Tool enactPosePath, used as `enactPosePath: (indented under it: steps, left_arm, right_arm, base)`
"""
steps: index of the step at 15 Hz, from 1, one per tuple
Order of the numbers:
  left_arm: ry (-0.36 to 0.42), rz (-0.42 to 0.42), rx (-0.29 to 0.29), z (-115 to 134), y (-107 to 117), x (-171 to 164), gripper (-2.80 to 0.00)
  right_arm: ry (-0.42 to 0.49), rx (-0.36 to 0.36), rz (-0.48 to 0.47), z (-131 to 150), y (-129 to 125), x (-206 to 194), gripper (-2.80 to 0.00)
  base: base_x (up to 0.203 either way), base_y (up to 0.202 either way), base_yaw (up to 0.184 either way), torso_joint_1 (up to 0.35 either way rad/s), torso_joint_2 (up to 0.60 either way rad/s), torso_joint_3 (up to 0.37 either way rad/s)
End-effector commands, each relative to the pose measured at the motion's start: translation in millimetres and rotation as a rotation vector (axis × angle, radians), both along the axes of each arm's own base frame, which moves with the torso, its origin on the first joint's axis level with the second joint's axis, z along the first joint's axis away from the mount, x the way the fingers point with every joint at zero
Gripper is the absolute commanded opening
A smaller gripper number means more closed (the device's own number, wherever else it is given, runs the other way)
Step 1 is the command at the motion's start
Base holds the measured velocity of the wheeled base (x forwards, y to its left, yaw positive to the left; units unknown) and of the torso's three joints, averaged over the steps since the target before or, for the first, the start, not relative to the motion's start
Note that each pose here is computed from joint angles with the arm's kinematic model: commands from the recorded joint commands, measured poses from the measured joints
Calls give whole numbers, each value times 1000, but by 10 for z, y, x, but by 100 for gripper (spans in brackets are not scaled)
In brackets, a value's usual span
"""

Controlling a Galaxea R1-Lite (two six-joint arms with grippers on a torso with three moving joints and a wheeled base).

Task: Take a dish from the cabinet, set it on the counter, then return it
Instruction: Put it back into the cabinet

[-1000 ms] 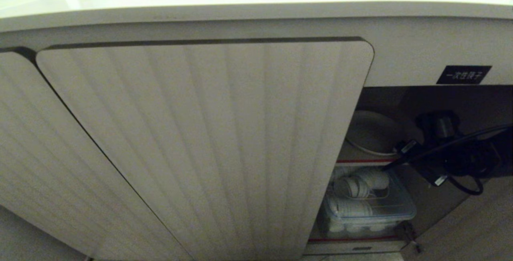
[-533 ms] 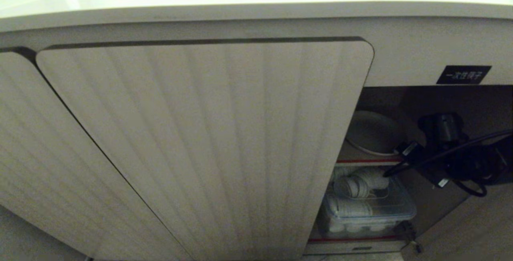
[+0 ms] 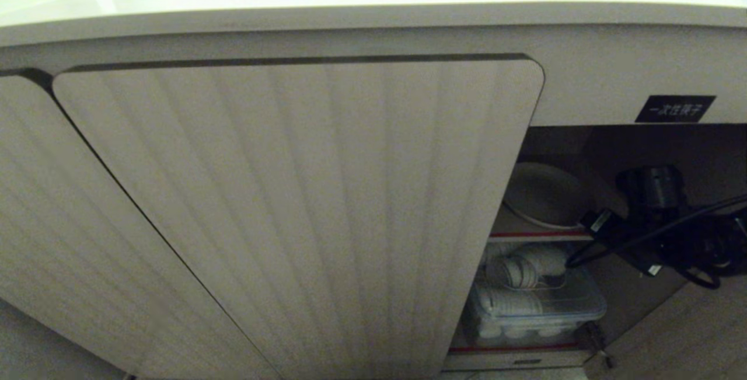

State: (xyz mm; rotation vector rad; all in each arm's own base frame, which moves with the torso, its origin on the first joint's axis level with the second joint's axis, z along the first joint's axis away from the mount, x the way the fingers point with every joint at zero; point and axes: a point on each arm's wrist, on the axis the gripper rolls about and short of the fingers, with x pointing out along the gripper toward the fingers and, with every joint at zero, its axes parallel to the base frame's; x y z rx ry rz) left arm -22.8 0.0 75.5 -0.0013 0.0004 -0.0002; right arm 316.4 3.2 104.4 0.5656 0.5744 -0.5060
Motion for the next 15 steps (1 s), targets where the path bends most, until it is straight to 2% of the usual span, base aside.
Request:
enactPosePath:
  steps: [1, 7, 15]
  left_arm:
    - [0, 0, 0, 0, 0, 0, -280]
    - [0, 0, 0, 0, 0, 0, -280]
    - [0, 0, 0, 0, 0, 0, -280]
  right_arm:
    - [-4, -9, 6, 29, 0, -45, 0]
    - [-9, -29, 26, 51, 15, -132, 0]
    - [-98, -178, 136, 42, 11, -247, 0]
  base:
    - [0, 0, 0, 0, 0, 0]
    - [0, 0, 0, 0, 0, 0]
    - [0, 0, 0, 0, 0, 0]
